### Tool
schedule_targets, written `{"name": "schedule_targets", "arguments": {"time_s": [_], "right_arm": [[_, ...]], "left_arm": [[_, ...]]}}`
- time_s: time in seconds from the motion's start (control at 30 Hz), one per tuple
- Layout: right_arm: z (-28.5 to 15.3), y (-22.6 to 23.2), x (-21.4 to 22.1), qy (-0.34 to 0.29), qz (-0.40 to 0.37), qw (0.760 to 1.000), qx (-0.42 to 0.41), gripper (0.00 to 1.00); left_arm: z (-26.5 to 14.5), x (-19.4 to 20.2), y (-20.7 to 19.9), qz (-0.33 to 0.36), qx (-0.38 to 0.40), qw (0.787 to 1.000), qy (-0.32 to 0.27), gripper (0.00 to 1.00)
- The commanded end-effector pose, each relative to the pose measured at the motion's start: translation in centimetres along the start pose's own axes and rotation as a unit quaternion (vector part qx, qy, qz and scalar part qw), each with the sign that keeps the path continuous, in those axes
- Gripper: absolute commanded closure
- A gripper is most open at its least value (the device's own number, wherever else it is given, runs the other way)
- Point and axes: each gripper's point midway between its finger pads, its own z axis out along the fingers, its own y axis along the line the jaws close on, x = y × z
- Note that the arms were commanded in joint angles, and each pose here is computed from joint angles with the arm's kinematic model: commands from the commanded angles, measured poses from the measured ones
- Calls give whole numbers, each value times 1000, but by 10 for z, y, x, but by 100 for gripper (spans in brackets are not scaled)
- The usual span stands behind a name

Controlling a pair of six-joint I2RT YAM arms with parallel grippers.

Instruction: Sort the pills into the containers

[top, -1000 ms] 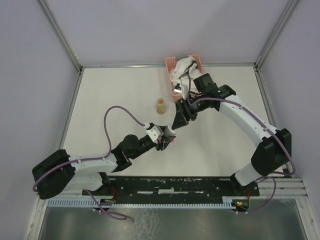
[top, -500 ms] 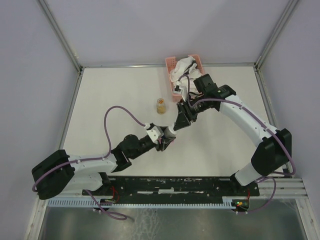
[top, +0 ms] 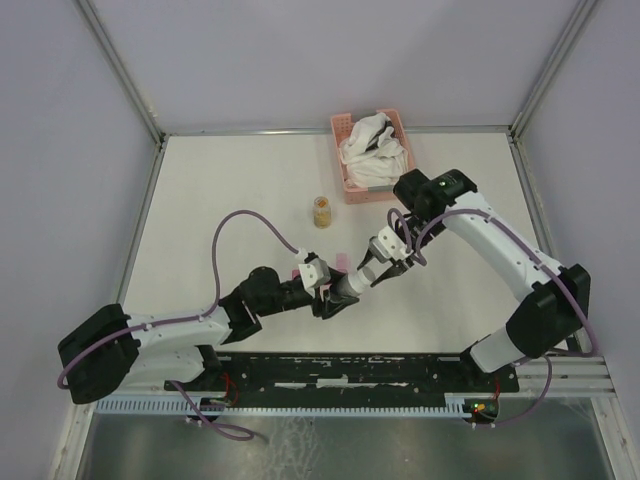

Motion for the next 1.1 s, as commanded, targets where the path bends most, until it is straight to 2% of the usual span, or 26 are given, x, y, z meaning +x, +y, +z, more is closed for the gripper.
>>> {"name": "schedule_targets", "arguments": {"time_s": [0.0, 0.13, 0.4, 0.5, 0.6, 0.63, 0.7, 0.73, 0.83, 0.93, 1.07], "right_arm": [[5, 16, -21, -54, -211, 974, -60, 86], [1, 5, -27, -52, -213, 974, -50, 87], [-19, -4, -30, -46, -157, 986, -4, 86], [-31, -9, -24, -45, -75, 996, 30, 86], [-43, -23, -2, -10, 87, 992, 88, 86], [-51, -41, 18, 31, 123, 982, 137, 81], [-67, -65, 55, 83, 244, 928, 270, 68], [-72, -63, 73, 105, 279, 903, 309, 67], [-77, -51, 111, 142, 354, 853, 357, 66], [-78, -44, 149, 172, 413, 814, 370, 64], [-87, -42, 207, 251, 463, 757, 386, 61]], "left_arm": [[4, -20, -7, -15, 23, 999, -22, 97], [3, -12, -5, -16, 16, 1000, -11, 97], [-11, -6, 5, -18, -20, 1000, -16, 97], [-17, -11, 6, -22, -29, 999, -28, 97], [-23, -19, 6, -28, -38, 998, -52, 97], [-26, -22, 6, -30, -40, 997, -62, 97], [-31, -28, 7, -34, -46, 995, -85, 97], [-34, -31, 6, -35, -47, 994, -97, 97], [-41, -43, 5, -37, -50, 989, -133, 97], [-46, -52, 6, -37, -55, 985, -156, 97], [-51, -63, 7, -38, -58, 981, -181, 97]]}}
